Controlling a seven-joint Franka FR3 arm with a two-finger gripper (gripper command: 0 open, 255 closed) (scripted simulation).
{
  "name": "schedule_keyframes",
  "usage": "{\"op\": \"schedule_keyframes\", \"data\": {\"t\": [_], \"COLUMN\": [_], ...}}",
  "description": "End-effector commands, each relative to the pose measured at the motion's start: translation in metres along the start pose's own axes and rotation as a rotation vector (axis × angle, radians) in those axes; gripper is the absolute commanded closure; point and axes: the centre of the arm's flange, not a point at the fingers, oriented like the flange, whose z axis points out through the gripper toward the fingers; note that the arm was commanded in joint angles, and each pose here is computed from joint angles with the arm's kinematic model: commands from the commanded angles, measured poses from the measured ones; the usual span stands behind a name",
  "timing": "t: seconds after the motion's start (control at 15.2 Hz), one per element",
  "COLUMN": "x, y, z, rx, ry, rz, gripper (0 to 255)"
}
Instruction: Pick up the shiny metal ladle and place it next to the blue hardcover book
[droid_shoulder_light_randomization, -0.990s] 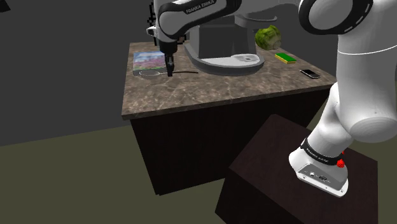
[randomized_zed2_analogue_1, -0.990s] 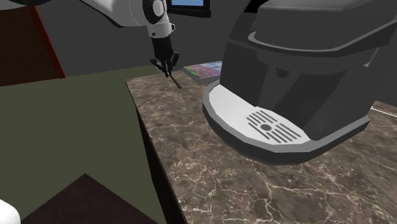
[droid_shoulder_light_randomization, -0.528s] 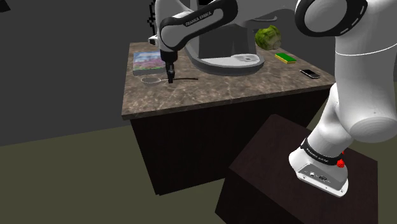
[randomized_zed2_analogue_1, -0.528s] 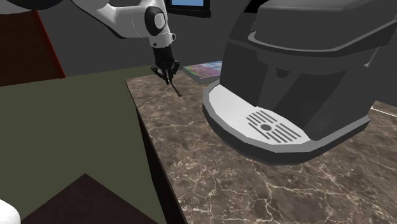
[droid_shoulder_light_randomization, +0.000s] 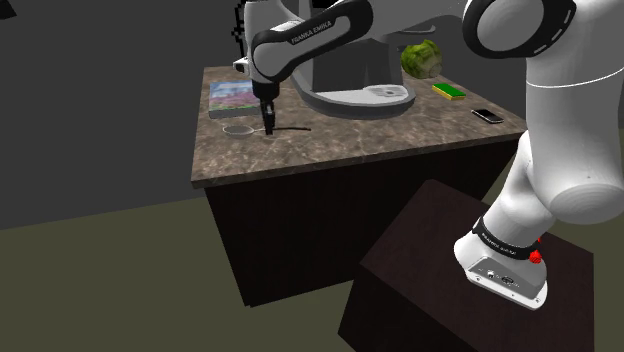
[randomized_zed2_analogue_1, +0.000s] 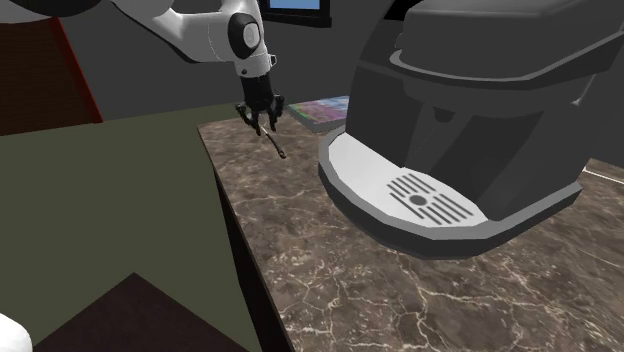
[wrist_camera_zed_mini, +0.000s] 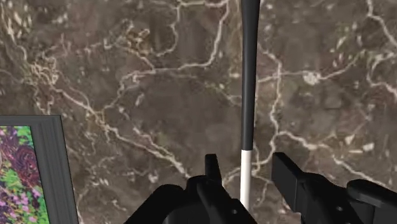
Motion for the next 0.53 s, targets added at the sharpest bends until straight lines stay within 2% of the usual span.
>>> {"op": "schedule_keyframes", "data": {"t": [0.0, 0.26, 0.46], "x": [0.0, 0.0, 0.0], "y": [0.0, 0.0, 0.0], "z": [0.0, 0.0, -0.04], "rx": [0.0, 0.0, 0.0], "ry": [0.0, 0.0, 0.0], "rz": [0.0, 0.0, 0.0], "gripper": [0, 0, 0]}}
